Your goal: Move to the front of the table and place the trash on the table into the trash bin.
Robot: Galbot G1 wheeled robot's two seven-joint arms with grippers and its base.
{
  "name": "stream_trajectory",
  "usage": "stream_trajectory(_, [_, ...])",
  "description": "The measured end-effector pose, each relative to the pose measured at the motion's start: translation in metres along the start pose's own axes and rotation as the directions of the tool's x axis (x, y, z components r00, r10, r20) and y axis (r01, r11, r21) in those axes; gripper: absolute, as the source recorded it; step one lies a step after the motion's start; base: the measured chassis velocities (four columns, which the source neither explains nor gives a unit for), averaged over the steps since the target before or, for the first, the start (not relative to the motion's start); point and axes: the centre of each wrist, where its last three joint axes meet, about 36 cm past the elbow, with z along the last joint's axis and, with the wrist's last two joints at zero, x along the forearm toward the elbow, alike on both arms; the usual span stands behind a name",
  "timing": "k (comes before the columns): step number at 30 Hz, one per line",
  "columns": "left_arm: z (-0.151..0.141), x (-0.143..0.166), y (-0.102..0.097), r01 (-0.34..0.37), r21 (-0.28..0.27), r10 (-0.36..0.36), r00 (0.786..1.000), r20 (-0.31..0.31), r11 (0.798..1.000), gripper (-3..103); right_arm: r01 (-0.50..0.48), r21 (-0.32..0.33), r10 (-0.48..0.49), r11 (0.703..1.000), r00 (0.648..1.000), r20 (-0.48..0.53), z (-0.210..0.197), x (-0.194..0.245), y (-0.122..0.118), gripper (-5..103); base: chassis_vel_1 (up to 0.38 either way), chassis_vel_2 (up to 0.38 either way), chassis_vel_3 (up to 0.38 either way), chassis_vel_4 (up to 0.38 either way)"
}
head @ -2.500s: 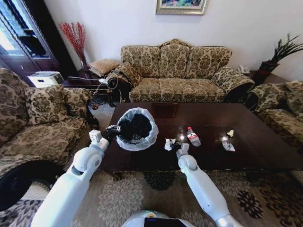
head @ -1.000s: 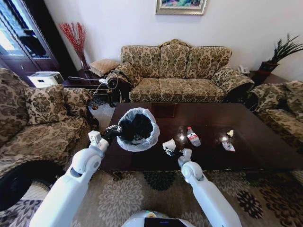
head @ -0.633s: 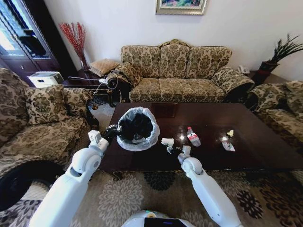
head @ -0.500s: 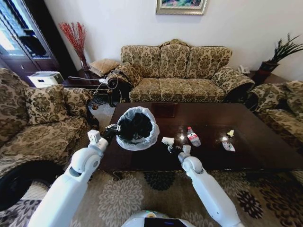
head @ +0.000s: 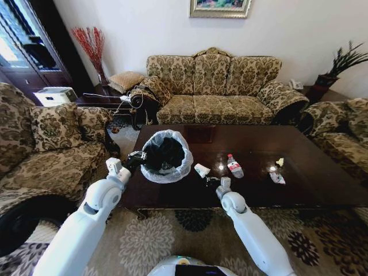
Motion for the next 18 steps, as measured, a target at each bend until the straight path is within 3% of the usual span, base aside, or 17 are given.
stream_trajectory(4, [0.001, 0.0, -0.001, 0.0, 0.005, 0.0, 1.0, 0.0, 1.0, 1, 0.003, 0.001, -0.003, 1.0, 1.0, 0.007, -0.002, 0.001, 0.002, 0, 0.0, 0.0, 0.0, 0.0])
stream_trajectory(6, [0.001, 0.0, -0.001, -0.001, 0.006, 0.001, 1.0, 0.003, 1.0, 1, 0.005, 0.016, -0.006, 1.0, 1.0, 0.016, -0.002, 0.009, 0.006, -3, 0.0, 0.0, 0.0, 0.0])
stream_trajectory(9, [-0.001, 0.0, 0.0, 0.0, 0.005, 0.0, 1.0, 0.009, 1.0, 1, 0.007, 0.053, -0.009, 0.999, 1.0, 0.023, 0.002, 0.016, 0.006, 1, 0.0, 0.0, 0.0, 0.0])
stream_trajectory(10, [-0.001, 0.0, 0.0, 0.001, 0.005, -0.001, 1.0, 0.012, 1.0, 1, 0.013, 0.076, -0.015, 0.997, 0.999, 0.031, 0.006, 0.017, 0.005, 12, 0.0, 0.0, 0.0, 0.0])
stream_trajectory(12, [-0.001, 0.0, -0.001, 0.001, 0.008, -0.001, 1.0, 0.013, 1.0, 1, 0.017, 0.086, -0.02, 0.996, 0.999, 0.035, 0.008, 0.017, 0.004, 12, 0.0, 0.0, 0.0, 0.0])
stream_trajectory(18, [0.005, 0.002, -0.002, -0.005, 0.01, 0.005, 1.0, 0.012, 1.0, 1, 0.015, 0.076, -0.017, 0.997, 0.999, 0.031, 0.011, 0.01, 0.003, 38, 0.0, 0.0, 0.0, 0.0])
